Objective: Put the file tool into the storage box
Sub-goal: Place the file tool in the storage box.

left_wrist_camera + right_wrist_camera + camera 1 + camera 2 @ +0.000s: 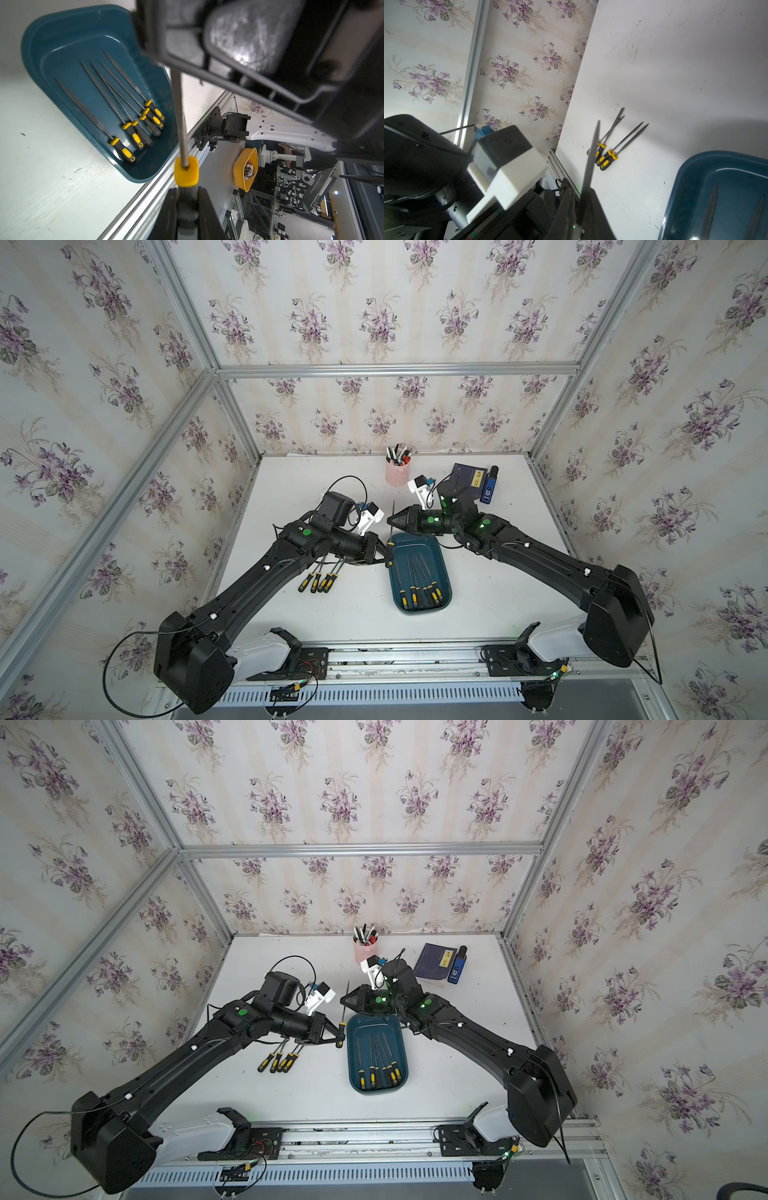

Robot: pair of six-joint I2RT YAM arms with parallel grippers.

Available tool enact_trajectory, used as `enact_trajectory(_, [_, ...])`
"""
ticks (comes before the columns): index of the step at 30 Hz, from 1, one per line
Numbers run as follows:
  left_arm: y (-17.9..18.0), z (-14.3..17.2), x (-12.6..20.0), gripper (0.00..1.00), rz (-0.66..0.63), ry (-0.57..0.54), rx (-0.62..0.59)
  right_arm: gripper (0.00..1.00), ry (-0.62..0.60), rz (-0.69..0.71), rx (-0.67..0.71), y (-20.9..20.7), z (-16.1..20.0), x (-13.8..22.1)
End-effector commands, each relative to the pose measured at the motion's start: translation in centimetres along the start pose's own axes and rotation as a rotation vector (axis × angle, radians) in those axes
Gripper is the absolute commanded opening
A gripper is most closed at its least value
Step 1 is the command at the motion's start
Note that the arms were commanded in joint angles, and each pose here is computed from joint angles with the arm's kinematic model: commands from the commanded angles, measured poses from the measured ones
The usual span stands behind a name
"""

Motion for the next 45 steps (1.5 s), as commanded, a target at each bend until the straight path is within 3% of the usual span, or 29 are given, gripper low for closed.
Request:
enact_trajectory(1, [-0.5, 0.0, 0.1, 0.09, 0.023, 0.007, -0.012, 0.02, -0.019, 0.010, 0.024, 0.1, -0.6, -0.1])
enact_trajectory(8, [-0.1, 0.1, -0.1, 0.34, 0.010, 0.021, -0.006, 0.00, -0.022, 0.035, 0.027, -0.1, -0.6, 0.0])
enact_trajectory(9, [-0.1, 0.1, 0.0, 0.43, 0.009, 0.019, -0.004, 0.00, -0.023, 0.041, 0.026, -0.3, -0.7, 0.0])
enact_trajectory(11, [-0.1, -0.1, 0.2, 0.71, 0.006, 0.013, -0.004, 0.00, -0.025, 0.060, 0.023, -0.5, -0.7, 0.1])
enact_trajectory(13, [0.1, -0.1, 0.6, 0.90, -0.014, 0.012, 0.004, 0.00, -0.029, 0.110, 0.034, -0.9, -0.9, 0.4])
enact_trajectory(15, [0.4, -0.2, 1.2, 0.99, -0.031, 0.002, 0.011, 0.00, -0.024, 0.210, 0.047, -1.8, -1.2, 0.8])
enact_trajectory(19, [1.7, -0.7, 3.3, 1.00, -0.077, -0.056, 0.053, 0.00, 0.062, 0.481, 0.060, -5.5, -0.6, 1.6])
enact_trajectory(27, [4.4, -0.3, 3.9, 1.00, -0.155, -0.083, 0.128, 0.00, 0.272, 0.766, 0.054, -11.8, 3.6, -1.5])
enact_trajectory(33, [5.6, 0.5, 3.6, 1.00, -0.187, -0.083, 0.152, 0.00, 0.337, 0.855, 0.071, -13.8, 5.9, -2.9])
enact_trajectory(45, [7.3, 1.4, 3.1, 1.00, -0.220, -0.075, 0.187, 0.00, 0.378, 0.865, 0.039, -15.7, 8.7, -3.6])
Point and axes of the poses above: each gripper's point midway between its finger pads, its own x axis back along the fingers, its own y axis along the line the jaws close on, z = x × y, the point moved 2 cm from there along x, back along the fingers, and after that the axes turned 1 degree about -x, right-handed, at the moved point
